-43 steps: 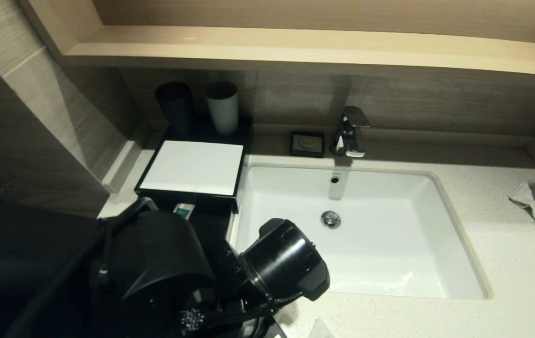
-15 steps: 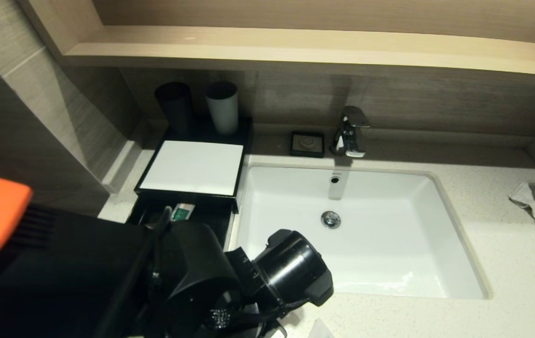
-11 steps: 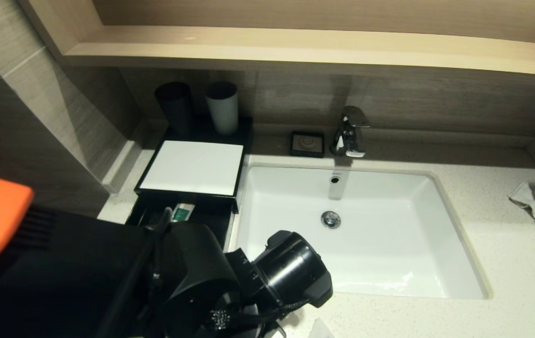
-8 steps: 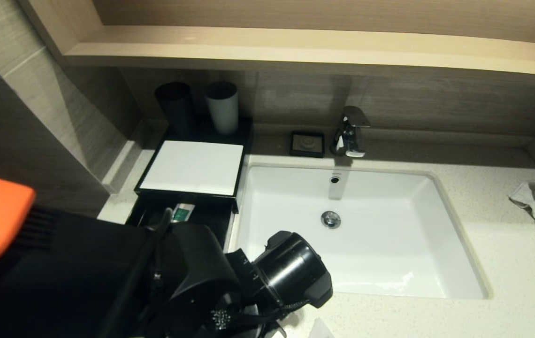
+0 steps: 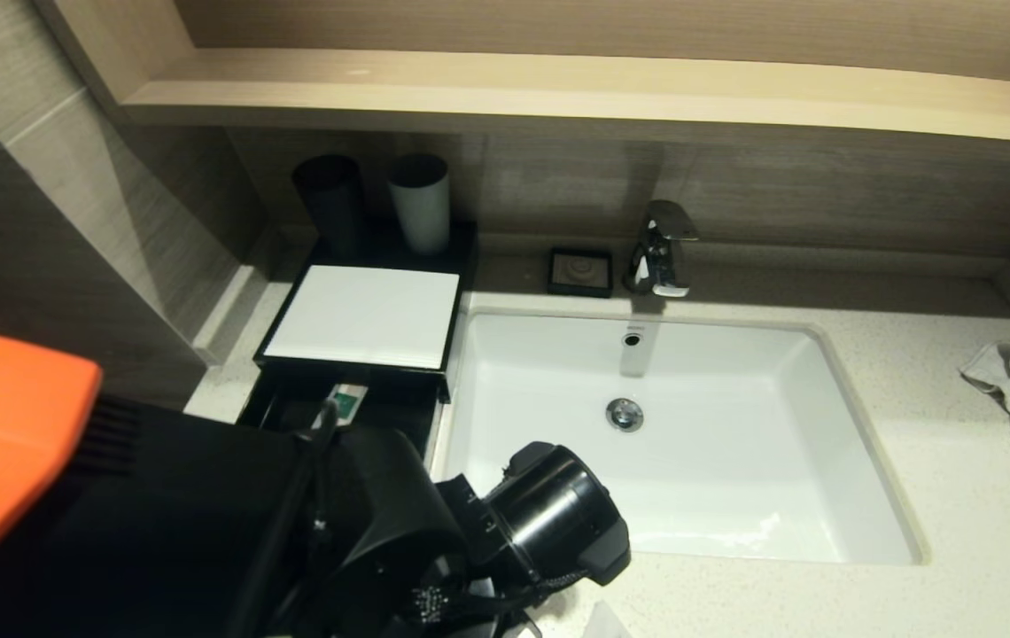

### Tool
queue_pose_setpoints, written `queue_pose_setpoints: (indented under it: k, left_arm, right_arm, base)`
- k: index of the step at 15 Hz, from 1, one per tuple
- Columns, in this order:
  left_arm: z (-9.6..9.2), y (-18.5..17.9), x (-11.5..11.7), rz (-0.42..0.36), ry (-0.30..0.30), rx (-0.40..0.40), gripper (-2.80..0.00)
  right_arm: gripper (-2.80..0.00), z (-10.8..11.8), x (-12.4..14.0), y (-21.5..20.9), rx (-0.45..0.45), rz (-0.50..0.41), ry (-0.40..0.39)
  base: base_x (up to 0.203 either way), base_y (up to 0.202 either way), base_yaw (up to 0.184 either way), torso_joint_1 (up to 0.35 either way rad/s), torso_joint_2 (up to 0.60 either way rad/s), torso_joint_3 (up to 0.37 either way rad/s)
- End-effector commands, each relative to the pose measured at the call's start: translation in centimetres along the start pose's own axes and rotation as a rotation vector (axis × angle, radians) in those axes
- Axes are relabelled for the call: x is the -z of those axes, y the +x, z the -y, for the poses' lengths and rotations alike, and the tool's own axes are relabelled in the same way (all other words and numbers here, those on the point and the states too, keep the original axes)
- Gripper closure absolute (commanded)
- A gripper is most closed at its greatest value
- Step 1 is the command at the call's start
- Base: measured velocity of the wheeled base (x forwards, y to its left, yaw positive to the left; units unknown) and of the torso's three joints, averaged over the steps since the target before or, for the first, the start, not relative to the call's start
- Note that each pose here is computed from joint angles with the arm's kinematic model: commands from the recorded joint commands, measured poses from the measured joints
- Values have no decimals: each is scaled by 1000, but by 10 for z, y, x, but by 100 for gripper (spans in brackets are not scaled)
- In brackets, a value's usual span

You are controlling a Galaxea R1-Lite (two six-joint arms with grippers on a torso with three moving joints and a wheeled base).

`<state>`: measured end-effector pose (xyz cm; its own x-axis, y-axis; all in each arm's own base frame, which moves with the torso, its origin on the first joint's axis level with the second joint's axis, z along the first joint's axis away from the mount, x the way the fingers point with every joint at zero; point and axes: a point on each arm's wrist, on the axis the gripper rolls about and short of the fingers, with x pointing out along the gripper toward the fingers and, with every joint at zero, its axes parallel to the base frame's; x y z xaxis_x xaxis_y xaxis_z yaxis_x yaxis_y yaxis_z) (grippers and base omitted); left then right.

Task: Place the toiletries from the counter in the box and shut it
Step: Pick up the bathroom toiletry

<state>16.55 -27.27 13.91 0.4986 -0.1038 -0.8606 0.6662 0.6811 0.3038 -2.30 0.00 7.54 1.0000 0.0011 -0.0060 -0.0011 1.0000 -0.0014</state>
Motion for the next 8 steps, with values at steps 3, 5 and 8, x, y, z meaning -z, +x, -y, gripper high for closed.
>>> queue_pose_setpoints:
  k: [3, 5, 8]
  left_arm:
    - [2, 2, 0, -11, 6, -2, -280]
    - [2, 3, 1, -19, 10, 0, -280]
    - [2, 3, 0, -33, 13, 16, -280]
  right_arm:
    - [0, 0, 0, 0, 0, 0, 0]
    - [0, 0, 0, 0, 0, 0, 0]
    - [0, 0, 0, 0, 0, 0, -1]
  base:
    - [0, 0, 0, 0, 0, 0]
    - [0, 0, 0, 0, 0, 0]
    - [0, 0, 0, 0, 0, 0]
